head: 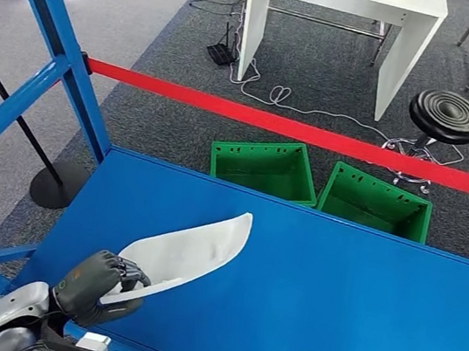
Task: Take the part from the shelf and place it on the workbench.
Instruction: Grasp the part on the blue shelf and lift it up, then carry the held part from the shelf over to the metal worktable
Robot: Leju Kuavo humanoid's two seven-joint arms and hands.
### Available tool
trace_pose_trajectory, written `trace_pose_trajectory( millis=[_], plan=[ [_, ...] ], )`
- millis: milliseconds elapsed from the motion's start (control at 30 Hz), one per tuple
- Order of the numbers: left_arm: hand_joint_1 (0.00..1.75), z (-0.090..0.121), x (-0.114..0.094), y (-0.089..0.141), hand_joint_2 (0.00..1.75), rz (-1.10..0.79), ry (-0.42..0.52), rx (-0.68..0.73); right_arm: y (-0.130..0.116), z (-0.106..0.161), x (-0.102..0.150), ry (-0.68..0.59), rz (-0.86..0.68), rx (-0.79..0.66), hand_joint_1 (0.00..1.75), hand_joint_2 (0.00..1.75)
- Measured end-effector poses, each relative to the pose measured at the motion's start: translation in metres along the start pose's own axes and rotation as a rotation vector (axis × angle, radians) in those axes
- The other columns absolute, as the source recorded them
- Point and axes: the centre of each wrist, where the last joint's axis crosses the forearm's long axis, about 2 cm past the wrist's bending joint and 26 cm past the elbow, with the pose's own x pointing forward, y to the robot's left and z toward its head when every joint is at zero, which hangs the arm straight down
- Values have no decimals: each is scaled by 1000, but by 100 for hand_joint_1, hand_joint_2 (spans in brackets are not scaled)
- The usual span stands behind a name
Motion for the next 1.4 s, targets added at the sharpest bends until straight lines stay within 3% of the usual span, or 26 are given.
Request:
trace_pose_trajectory(
  millis=[233, 567, 767, 1067, 1400],
  plan=[
    [169, 2, 11, 2, 175, 12, -7, 78, -1, 5, -2, -21, -46, -1, 0, 0],
    [169, 9, 61, 20, 175, -20, -16, 292, -4, 18, 32, -475, -246, -198, 0, 0],
    [169, 5, 72, 23, 175, -1, -62, 330, -8, 43, 58, -534, -413, -82, 0, 0],
    [169, 5, 73, 24, 175, 9, -66, 355, 0, 45, 95, -723, -344, -2, 0, 0],
    [169, 4, 74, 24, 175, 13, -71, 355, 0, 49, 91, -712, -297, 0, 0, 0]
  ],
)
